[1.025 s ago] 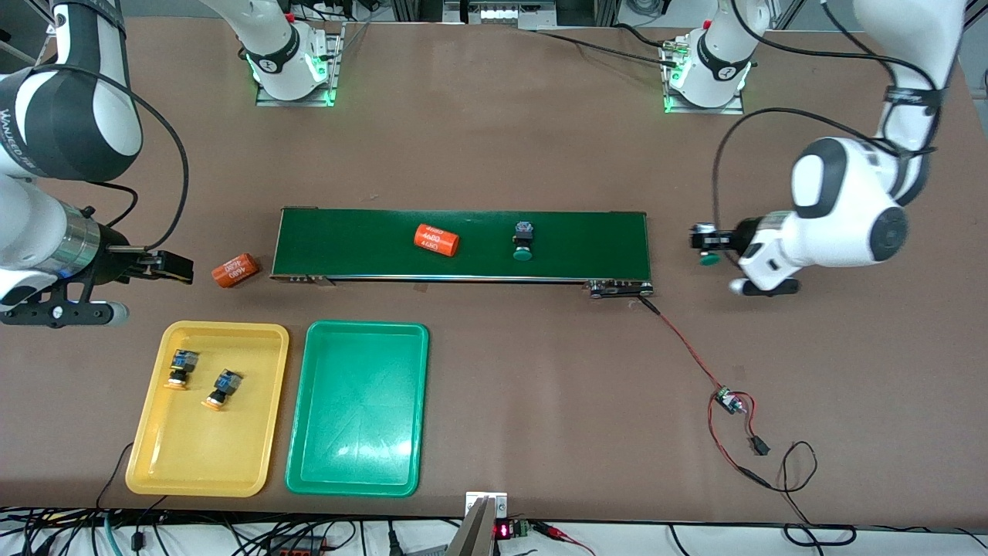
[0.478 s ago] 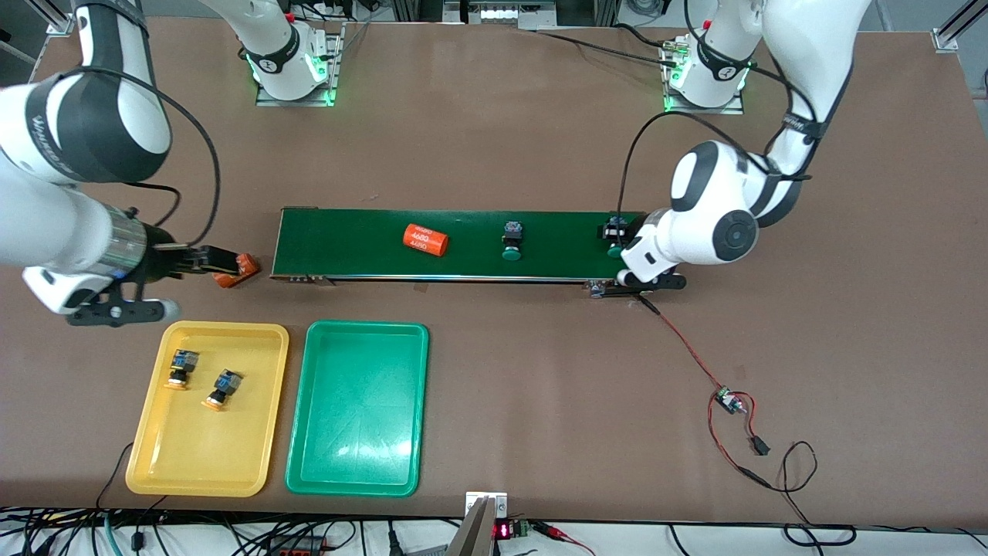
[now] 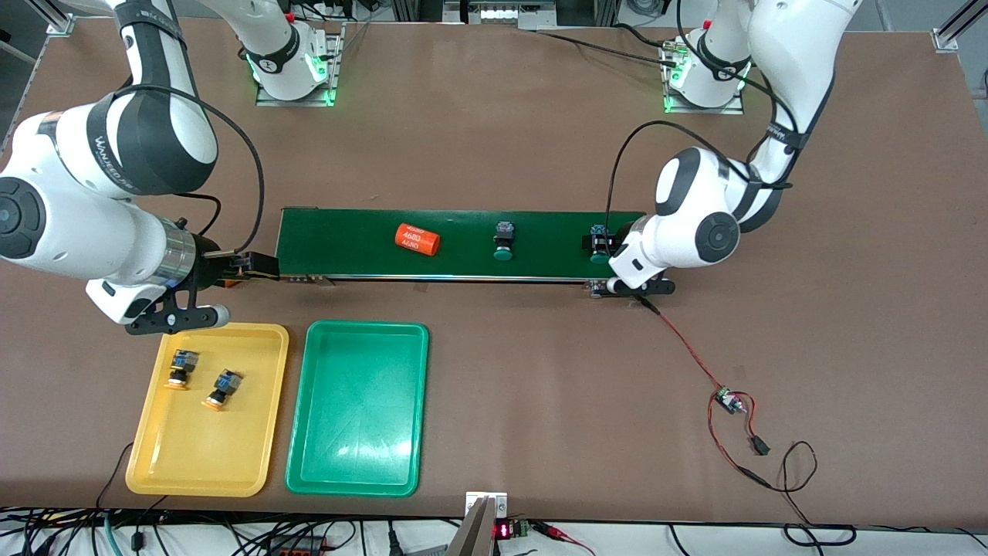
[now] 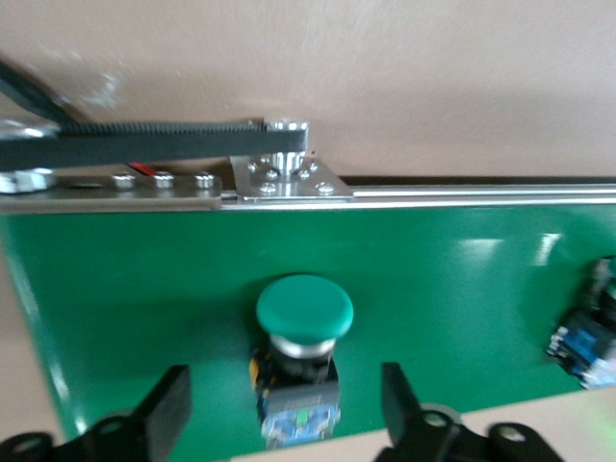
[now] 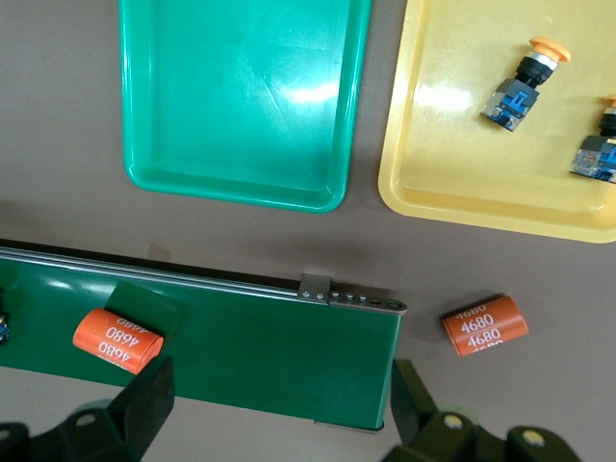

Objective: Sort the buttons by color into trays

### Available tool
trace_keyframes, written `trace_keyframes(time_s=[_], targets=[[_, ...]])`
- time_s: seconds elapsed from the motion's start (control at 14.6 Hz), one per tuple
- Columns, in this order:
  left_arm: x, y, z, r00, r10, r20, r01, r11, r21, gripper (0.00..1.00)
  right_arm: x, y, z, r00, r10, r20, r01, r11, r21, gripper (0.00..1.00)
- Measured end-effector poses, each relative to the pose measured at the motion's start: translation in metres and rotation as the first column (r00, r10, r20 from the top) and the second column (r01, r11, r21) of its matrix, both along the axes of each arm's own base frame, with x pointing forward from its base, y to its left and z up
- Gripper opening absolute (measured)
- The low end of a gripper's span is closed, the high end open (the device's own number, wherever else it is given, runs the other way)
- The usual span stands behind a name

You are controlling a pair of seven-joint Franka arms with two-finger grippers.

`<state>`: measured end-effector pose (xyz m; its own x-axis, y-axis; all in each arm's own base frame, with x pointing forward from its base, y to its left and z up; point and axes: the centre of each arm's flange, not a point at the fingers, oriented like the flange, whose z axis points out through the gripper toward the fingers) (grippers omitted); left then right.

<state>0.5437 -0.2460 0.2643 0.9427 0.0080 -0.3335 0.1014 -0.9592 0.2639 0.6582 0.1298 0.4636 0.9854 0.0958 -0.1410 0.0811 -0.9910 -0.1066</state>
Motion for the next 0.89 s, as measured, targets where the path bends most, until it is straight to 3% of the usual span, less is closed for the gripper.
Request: trace_keyframes(time_s=[0.07,0.21,0.48,0.68,0.89], targets=[[0.005,0.008,0.019,1.0,0.012,0.015,-0.012,1.0,0.002,1.0,0.0,0.0,-0.002,1.0,0.0,-0.004,0.0,1.0,0.0,1.0],[0.013,0.037,0.064,0.998,0.021,0.062,-0.023,0.999,0.03,1.0,-0.001,0.006,-0.01,1.0,0.001,-0.017,-0.001,1.0,0.001,1.0],[0.014,0.103,0.157,0.978,-0.061,0.202,0.016,0.976,0.217,1.0,-0.007,0.062,-0.028,0.997,-0.077,-0.022,0.076,0.997,-0.023,1.0],[0.003,0.145,0.211,0.968,-0.134,0.212,0.065,0.951,0.301,1.0,-0.015,0.109,-0.04,0.998,-0.067,-0.005,0.067,0.997,-0.026,1.0],[0.011,0.183,0.255,0.955,-0.15,0.255,0.063,0.946,0.319,1.0,-0.03,0.158,-0.059,1.0,-0.016,-0.015,0.015,0.999,-0.034,1.0]])
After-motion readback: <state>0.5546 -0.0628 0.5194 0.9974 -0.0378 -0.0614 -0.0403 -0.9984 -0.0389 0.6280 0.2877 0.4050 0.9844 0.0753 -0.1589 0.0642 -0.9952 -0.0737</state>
